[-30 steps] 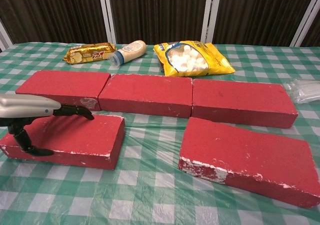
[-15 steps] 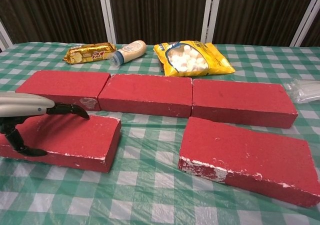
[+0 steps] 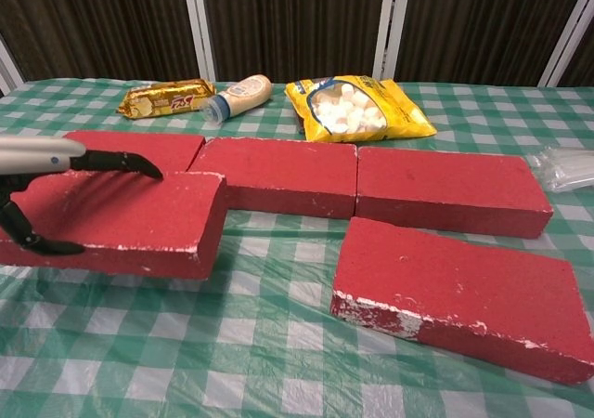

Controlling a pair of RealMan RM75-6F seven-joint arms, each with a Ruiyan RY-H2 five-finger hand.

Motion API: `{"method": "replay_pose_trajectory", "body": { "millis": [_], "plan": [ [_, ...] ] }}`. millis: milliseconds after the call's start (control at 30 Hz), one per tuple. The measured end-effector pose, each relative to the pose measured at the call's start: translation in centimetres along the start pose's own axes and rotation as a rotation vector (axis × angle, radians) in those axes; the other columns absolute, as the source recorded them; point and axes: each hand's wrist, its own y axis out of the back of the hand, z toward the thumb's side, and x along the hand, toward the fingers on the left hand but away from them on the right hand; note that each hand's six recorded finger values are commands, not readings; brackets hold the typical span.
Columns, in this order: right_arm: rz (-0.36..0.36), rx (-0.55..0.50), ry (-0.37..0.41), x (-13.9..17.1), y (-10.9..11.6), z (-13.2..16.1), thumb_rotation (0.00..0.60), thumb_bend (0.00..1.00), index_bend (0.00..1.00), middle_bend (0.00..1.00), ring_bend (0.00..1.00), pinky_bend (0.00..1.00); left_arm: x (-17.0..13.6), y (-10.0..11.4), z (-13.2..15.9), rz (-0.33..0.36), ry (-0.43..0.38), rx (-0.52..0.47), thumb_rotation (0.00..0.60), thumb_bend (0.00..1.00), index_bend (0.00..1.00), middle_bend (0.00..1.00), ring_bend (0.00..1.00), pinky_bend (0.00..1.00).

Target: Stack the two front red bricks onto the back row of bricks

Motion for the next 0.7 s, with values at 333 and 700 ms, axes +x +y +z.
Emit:
{"method": "replay_pose_trajectory", "body": {
  "millis": [333,700],
  "plan": [
    [-0.002,-0.007,-0.019,-0.5,0.1,-0.4,0.6,0.09,0.0,0.0,0.0,0.0,2.4,4.6,-0.1,0.071,0.019,-0.006,0.6,0.39,0.0,0.77,0.72,0.67],
    [0.019,0.001,-0.05,-1.7,-0.4,-0.8,0.6,0.09,0.0,0.0,0.0,0.0,8.3,8.2,-0.1,0.077,0.026,0.036,0.6,0.39,0.0,0.78,0.72,0.68]
  ]
}}
